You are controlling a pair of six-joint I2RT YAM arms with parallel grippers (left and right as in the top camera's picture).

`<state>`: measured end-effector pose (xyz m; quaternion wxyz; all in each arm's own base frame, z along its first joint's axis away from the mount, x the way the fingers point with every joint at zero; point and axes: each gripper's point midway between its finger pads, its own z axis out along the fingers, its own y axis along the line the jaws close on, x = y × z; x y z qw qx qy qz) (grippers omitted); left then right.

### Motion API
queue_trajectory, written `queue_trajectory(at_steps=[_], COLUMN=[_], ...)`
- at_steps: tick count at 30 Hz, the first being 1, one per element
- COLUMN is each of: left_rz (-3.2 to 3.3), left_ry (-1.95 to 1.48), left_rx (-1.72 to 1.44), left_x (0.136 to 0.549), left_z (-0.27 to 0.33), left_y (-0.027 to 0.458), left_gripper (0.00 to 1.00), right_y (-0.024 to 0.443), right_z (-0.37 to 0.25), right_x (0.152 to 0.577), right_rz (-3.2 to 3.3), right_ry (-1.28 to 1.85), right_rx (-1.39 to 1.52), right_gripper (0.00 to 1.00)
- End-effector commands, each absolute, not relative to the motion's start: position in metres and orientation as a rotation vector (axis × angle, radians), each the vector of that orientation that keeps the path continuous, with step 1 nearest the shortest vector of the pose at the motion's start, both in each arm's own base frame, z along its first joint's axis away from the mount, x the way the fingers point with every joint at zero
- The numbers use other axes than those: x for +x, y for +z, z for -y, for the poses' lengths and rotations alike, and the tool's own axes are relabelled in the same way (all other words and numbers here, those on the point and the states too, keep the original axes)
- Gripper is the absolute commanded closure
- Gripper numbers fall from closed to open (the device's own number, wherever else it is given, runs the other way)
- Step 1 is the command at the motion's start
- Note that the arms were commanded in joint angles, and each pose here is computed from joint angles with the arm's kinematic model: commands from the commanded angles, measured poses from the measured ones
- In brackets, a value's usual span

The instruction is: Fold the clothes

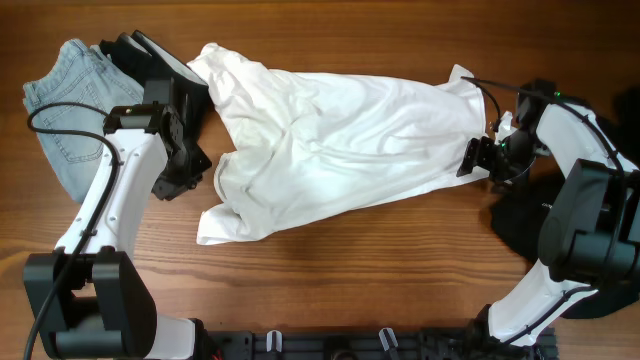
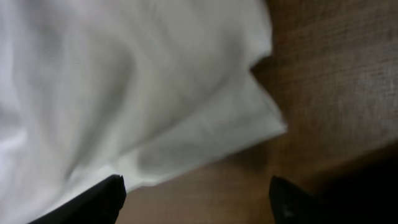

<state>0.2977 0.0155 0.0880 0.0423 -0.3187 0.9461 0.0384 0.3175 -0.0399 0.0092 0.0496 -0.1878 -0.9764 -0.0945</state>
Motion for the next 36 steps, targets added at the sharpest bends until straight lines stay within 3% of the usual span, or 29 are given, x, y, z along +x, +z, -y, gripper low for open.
queue_trajectory(at_steps=[1,2,3,4,5,10,14,18,22,25,28,30,32,33,36], left_rz=[-2.788,-2.752,-2.707,-2.672,-2.656,-2.557,-2.550,-2.570,-2.439,-2.393,-2.359,-2.399,-2.487,-2.576,-2.872], left_ry=[0.071,0.051,0.027,0.010,0.004,0.008,-0.160,-0.161,0.130,0.167,-0.010,-0.203,-0.409,-0.604,-0.758], left_rx=[-0.936,-0.927,-0.915,-0.859,-0.812,-0.542,-0.544,-0.584,-0.758,-0.901,-0.945,-0.864,-0.807,-0.781,-0.836], left_x=[0.323,0.333,0.345,0.359,0.368,0.430,0.456,0.467,0.474,0.462,0.467,0.479,0.474,0.456,0.386], left_z=[-0.016,-0.016,-0.016,-0.016,-0.016,-0.020,-0.013,-0.026,-0.108,-0.161,-0.181,-0.159,-0.118,-0.076,-0.013], left_y=[0.094,0.096,0.098,0.101,0.101,0.085,0.050,0.002,-0.012,-0.025,-0.016,0.001,0.019,0.033,0.040], left_gripper=[0.81,0.80,0.79,0.79,0.78,0.83,0.96,0.96,0.96,0.96,0.96,0.96,0.89,0.77,0.57], right_y=[-0.002,-0.005,-0.008,-0.008,-0.008,-0.008,-0.008,-0.008,-0.008,-0.008,-0.008,-0.008,-0.008,-0.008,-0.008], right_z=[0.042,0.041,0.042,0.042,0.042,0.041,0.040,0.040,0.041,0.041,0.041,0.041,0.041,0.041,0.040], right_x=[0.319,0.320,0.322,0.323,0.322,0.317,0.316,0.315,0.318,0.318,0.318,0.318,0.318,0.318,0.316], right_rz=[2.969,2.970,2.975,2.979,2.977,2.958,2.954,2.950,2.960,2.962,2.962,2.961,2.961,2.960,2.950], right_ry=[-0.263,-0.263,-0.262,-0.263,-0.264,-0.260,-0.260,-0.260,-0.261,-0.262,-0.262,-0.261,-0.261,-0.261,-0.259], right_rx=[-0.720,-0.749,-0.788,-0.789,-0.787,-0.777,-0.777,-0.777,-0.779,-0.778,-0.781,-0.782,-0.781,-0.781,-0.780], right_gripper=[0.27,0.33,0.53,0.80,0.95,0.96,0.96,0.96,0.96,0.96,0.96,0.96,0.96,0.96,0.96])
